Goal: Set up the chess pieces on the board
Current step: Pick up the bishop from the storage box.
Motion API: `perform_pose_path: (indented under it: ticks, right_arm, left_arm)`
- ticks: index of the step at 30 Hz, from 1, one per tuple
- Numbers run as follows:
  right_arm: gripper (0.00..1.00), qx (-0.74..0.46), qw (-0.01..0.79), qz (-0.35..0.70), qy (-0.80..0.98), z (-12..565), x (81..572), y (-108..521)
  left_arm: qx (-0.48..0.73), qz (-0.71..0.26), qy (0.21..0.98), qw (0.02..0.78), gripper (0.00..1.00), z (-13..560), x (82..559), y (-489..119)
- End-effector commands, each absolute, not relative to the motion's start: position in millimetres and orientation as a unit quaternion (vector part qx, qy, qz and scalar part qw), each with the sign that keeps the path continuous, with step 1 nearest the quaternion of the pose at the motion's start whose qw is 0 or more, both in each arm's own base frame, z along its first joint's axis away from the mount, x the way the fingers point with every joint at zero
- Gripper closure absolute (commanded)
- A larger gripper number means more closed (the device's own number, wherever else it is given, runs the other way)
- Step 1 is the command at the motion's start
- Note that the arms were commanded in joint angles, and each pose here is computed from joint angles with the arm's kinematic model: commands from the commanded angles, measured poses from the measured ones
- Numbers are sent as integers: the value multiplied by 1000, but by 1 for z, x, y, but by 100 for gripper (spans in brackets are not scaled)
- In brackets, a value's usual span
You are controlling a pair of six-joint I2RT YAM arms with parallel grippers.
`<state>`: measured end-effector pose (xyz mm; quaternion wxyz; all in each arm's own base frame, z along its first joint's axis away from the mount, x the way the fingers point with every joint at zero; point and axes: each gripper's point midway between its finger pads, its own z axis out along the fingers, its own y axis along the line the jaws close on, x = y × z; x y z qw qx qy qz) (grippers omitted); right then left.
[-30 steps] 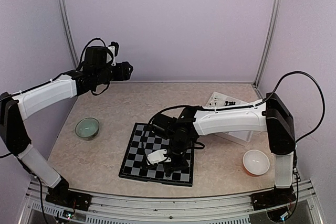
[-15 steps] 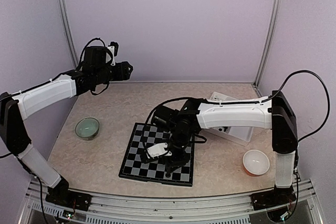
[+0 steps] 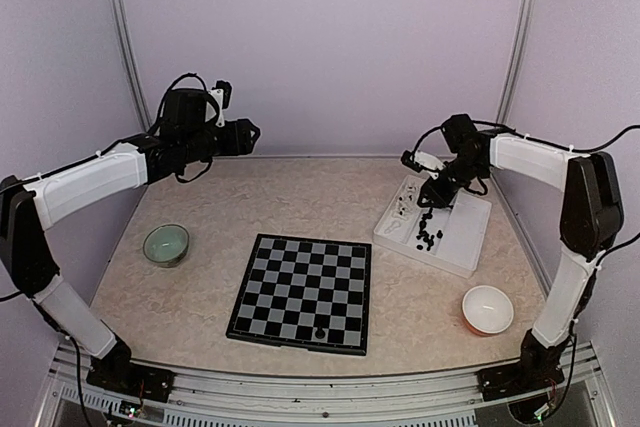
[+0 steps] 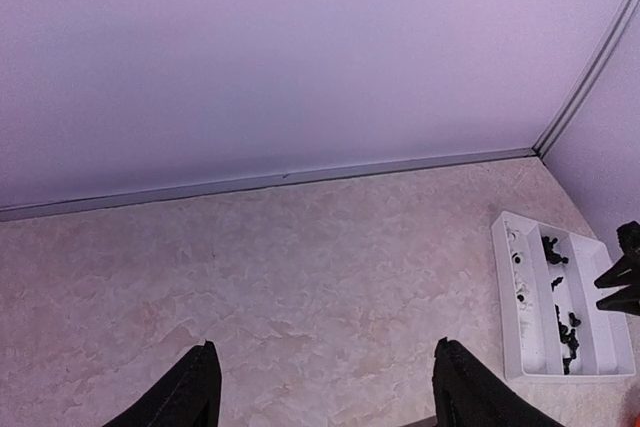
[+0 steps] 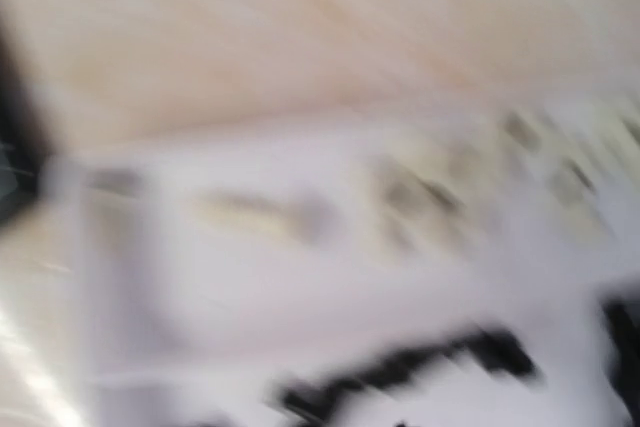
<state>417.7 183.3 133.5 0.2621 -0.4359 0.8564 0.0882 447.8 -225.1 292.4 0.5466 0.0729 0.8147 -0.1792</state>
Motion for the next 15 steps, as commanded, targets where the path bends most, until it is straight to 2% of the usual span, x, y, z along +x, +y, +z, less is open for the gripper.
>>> perform_pose_path:
  ticks: [1, 8, 15]
  right_arm:
    - [69, -363, 256, 53, 895, 110, 440, 144]
    - [61, -318, 243, 59, 914, 89, 457, 122]
    - [62, -312, 233, 66, 919, 68, 472, 125]
  left_arm:
    - [86, -182, 810, 551, 28, 299, 447, -237]
    - [92, -179, 815, 543, 28, 292, 447, -241]
    - [94, -178, 819, 537, 28, 286, 449, -243]
